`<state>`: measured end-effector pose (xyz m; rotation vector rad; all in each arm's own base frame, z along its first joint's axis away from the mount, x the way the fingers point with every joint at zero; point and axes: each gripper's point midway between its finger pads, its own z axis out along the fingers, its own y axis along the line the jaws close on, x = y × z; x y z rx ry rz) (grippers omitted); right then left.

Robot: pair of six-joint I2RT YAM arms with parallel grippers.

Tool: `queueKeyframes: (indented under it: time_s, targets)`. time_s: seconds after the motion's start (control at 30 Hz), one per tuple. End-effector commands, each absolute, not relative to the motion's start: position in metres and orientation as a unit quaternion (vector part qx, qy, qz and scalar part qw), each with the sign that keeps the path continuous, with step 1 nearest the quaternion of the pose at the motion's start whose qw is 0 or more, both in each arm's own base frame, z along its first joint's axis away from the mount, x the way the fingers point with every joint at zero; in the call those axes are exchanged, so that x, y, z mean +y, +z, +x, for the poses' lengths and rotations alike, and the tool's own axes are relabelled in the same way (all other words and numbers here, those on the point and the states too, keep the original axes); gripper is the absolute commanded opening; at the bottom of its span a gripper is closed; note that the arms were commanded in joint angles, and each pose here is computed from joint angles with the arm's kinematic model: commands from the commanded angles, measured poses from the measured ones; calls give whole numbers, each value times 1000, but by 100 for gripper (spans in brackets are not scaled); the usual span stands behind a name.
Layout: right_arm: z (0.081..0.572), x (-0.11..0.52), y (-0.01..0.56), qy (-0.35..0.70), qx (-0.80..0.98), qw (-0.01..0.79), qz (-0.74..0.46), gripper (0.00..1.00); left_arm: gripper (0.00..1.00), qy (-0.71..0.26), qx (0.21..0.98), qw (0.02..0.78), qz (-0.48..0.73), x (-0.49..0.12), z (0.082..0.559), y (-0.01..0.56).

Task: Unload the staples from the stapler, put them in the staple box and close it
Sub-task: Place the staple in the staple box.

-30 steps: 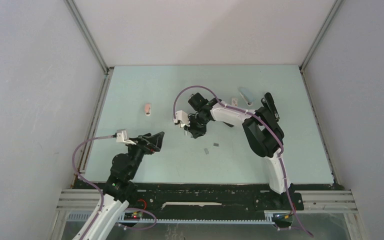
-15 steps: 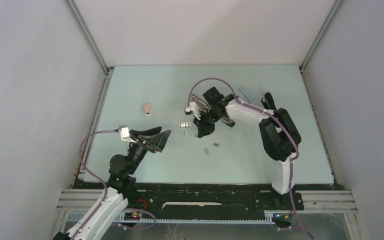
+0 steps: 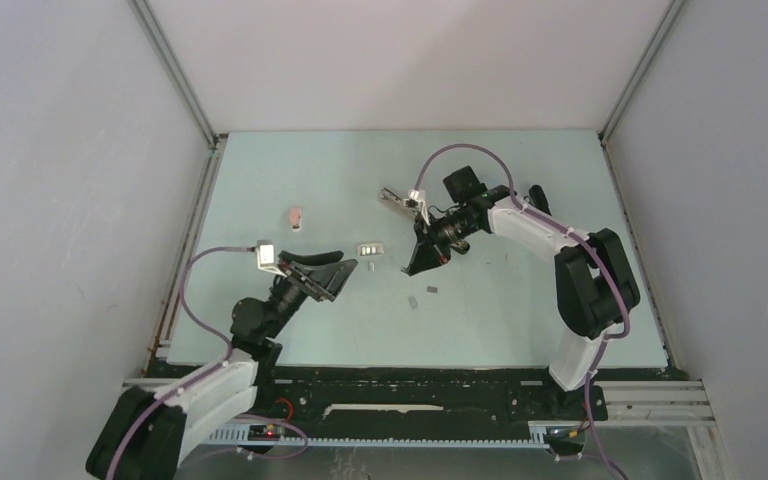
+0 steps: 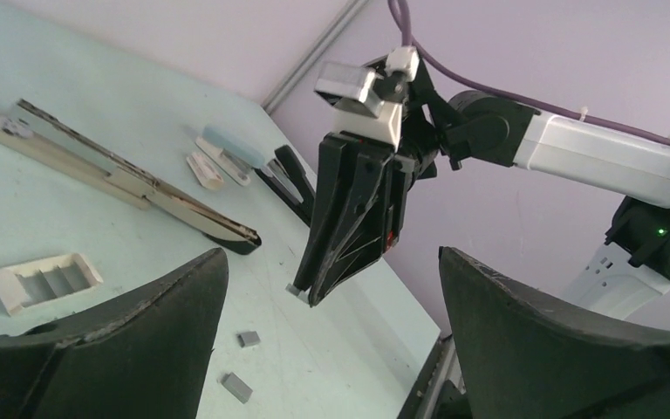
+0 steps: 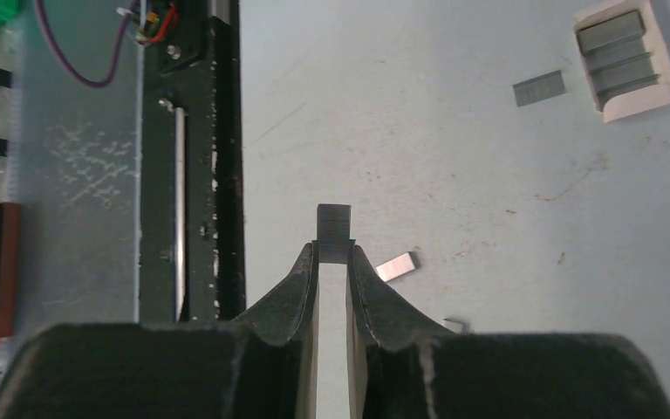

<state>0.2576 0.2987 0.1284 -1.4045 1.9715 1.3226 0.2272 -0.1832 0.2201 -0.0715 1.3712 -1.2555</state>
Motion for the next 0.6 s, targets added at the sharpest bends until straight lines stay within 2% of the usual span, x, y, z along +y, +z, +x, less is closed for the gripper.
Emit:
queueKeyframes:
  time_s: [0.0,0.57]
  targets:
    - [245,300,162,523,675,198,-482,17,98,-589,540,601,-11,-192,215,243]
    - [254,284,178,565,671,202,-436,17,100,-596,556,579,-18,-223,233,244]
